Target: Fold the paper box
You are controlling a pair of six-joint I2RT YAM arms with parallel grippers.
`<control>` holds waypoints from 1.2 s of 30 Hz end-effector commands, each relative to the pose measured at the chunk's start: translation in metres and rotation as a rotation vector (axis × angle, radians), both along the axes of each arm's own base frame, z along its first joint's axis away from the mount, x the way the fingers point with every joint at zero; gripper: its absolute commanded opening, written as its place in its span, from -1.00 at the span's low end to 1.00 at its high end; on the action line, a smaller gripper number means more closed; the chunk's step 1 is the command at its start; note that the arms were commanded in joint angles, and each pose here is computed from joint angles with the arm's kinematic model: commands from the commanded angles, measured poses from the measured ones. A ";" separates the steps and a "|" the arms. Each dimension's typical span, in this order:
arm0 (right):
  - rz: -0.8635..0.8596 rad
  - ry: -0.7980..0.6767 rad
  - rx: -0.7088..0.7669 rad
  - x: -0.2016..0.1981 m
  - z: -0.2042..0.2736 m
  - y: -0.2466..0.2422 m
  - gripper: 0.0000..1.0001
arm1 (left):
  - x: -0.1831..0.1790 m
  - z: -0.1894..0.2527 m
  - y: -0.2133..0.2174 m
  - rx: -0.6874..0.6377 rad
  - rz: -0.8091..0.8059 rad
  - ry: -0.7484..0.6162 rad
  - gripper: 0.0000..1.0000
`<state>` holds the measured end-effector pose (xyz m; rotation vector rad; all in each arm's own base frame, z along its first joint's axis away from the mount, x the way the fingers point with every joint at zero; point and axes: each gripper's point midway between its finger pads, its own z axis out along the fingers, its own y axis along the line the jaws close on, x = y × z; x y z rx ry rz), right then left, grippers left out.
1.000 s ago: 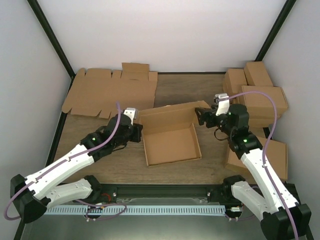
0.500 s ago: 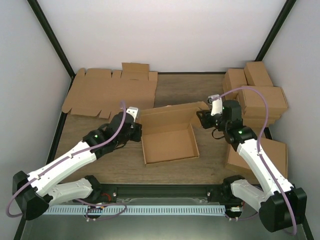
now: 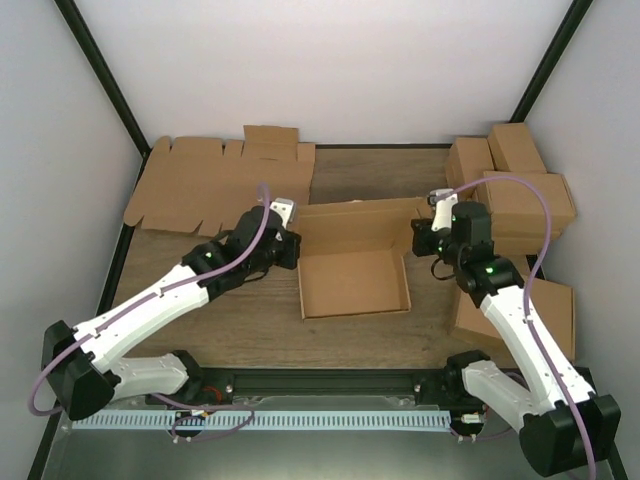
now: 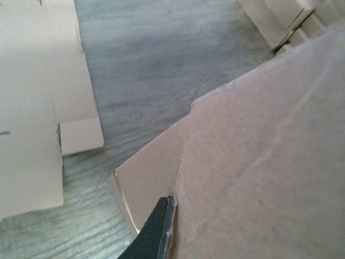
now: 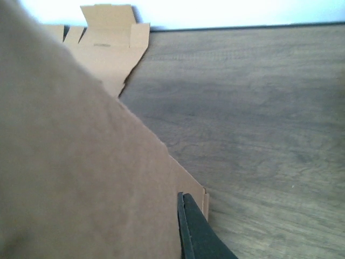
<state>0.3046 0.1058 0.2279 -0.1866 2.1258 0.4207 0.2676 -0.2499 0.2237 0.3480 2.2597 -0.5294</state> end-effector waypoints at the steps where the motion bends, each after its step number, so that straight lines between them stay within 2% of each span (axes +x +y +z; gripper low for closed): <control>1: -0.033 -0.133 0.050 0.003 0.061 -0.003 -0.99 | 0.015 0.053 -0.018 -0.084 -0.025 -0.108 -0.93; 6: -0.051 -0.140 0.116 0.020 0.069 0.003 -0.98 | 0.045 0.060 -0.019 -0.080 0.007 -0.103 -0.92; 14: -0.158 -0.060 0.217 0.055 0.049 0.005 -0.98 | 0.095 0.036 -0.019 -0.107 0.057 -0.084 -0.93; 17: -0.202 -0.046 0.259 0.059 0.046 0.005 -0.98 | 0.098 0.026 -0.031 -0.145 0.032 -0.053 -0.93; 23: -0.210 -0.015 0.285 0.058 0.039 0.023 -0.98 | 0.099 0.009 -0.034 -0.133 0.031 -0.023 -0.92; 30: -0.238 0.031 0.243 0.052 0.018 0.031 -0.98 | 0.094 -0.006 -0.026 -0.087 0.030 -0.021 -0.93; 36: -0.237 0.085 0.220 0.035 -0.018 0.030 -0.99 | 0.077 -0.037 -0.021 -0.059 -0.013 0.012 -0.93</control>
